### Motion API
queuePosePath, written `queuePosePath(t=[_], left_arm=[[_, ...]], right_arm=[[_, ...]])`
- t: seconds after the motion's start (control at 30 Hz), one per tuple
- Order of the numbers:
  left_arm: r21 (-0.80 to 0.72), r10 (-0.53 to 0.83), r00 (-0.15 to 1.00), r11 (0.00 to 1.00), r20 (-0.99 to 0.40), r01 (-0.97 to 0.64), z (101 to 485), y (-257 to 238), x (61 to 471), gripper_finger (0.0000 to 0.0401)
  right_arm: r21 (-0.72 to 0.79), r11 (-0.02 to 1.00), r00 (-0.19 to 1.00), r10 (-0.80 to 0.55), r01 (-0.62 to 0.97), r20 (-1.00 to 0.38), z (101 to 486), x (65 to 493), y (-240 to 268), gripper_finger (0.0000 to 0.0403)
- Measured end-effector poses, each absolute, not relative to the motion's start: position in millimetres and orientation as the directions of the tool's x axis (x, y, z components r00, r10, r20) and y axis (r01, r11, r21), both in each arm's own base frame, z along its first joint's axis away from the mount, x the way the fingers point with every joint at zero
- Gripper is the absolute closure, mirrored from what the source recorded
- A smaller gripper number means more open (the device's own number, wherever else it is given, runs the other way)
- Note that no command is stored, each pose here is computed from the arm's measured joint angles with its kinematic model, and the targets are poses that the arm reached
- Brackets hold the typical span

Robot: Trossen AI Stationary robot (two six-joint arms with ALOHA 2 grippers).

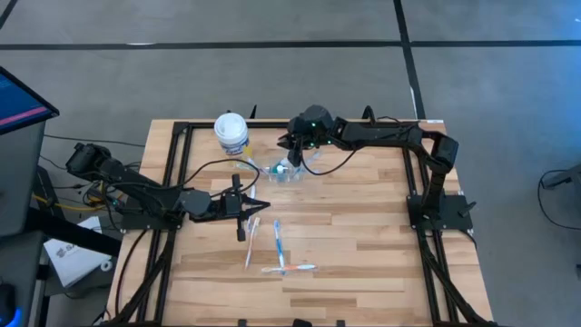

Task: Pick & Place toothbrushing station
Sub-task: Put the green toothbrush into the transparent organizer, then put the orange toothbrush into the transparent organizer

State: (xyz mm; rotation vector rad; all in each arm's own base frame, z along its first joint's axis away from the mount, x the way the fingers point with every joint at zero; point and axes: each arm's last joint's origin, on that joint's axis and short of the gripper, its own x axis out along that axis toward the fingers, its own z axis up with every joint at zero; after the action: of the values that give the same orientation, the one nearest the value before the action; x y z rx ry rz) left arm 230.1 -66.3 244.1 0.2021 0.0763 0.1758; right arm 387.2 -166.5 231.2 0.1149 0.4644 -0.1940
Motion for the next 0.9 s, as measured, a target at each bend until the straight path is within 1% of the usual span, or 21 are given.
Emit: queuePosePath(t=[0.27, 0.4, 0.53, 0.63, 0.9], left_arm=[[0.206, 0.181, 0.982, 0.964, -0.058, -0.166, 244, -66, 230, 0.0393], [0.206, 0.181, 0.982, 0.964, -0.058, -0.166, 244, -66, 230, 0.0393], [0.206, 0.181, 0.982, 0.964, -0.058, -0.165, 244, -66, 230, 0.0393], [0.206, 0.181, 0.982, 0.964, -0.058, -0.165, 244, -66, 230, 0.0393], [0.207, 0.18, 0.982, 0.964, -0.06, -0.165, 244, -66, 230, 0.0393]], right_arm=[[0.06, 0.976, 0.892, -0.167, 0.211, -0.42, 238, 387, -167, 0.0234], [0.067, 0.975, 0.893, -0.167, 0.214, -0.419, 240, 386, -166, 0.0211], [0.067, 0.976, 0.895, -0.161, 0.206, -0.415, 245, 385, -162, 0.0209], [0.053, 0.98, 0.915, -0.159, 0.191, -0.372, 261, 382, -156, 0.0218], [0.033, 0.991, 0.914, -0.106, 0.129, -0.391, 287, 370, -129, 0.0244]])
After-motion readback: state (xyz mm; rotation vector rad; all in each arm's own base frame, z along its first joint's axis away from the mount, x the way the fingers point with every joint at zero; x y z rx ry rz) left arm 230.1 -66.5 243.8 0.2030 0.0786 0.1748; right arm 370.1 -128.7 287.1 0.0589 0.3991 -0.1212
